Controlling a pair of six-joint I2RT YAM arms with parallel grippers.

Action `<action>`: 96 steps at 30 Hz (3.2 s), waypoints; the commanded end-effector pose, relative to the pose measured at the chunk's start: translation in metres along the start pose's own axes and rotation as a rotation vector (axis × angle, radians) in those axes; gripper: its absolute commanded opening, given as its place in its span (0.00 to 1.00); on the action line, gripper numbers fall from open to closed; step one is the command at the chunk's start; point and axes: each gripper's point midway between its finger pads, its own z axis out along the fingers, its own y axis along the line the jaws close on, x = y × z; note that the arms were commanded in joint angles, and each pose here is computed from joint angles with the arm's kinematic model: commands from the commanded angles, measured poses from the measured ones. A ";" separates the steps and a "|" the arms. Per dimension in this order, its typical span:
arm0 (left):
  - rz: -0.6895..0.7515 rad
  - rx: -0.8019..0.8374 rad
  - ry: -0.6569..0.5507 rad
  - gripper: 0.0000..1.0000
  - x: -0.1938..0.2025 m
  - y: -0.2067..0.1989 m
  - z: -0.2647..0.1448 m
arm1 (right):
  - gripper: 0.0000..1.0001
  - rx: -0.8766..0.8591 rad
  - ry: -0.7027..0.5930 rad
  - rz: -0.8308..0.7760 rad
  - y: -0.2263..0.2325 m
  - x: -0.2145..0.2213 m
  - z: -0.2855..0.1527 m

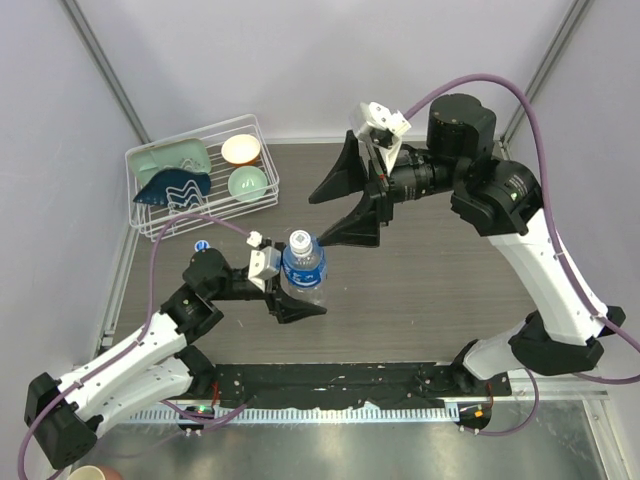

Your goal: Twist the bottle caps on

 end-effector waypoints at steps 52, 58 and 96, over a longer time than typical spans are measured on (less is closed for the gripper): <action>-0.008 0.006 -0.035 0.00 -0.019 0.000 0.008 | 0.34 -0.325 -0.116 0.048 0.030 0.011 0.016; -0.007 -0.042 -0.043 0.00 -0.021 0.010 0.006 | 0.34 -0.268 -0.086 0.189 0.007 0.025 0.015; 0.097 -0.485 -0.149 0.00 -0.037 0.091 -0.029 | 0.01 0.762 0.239 0.382 -0.044 0.143 0.032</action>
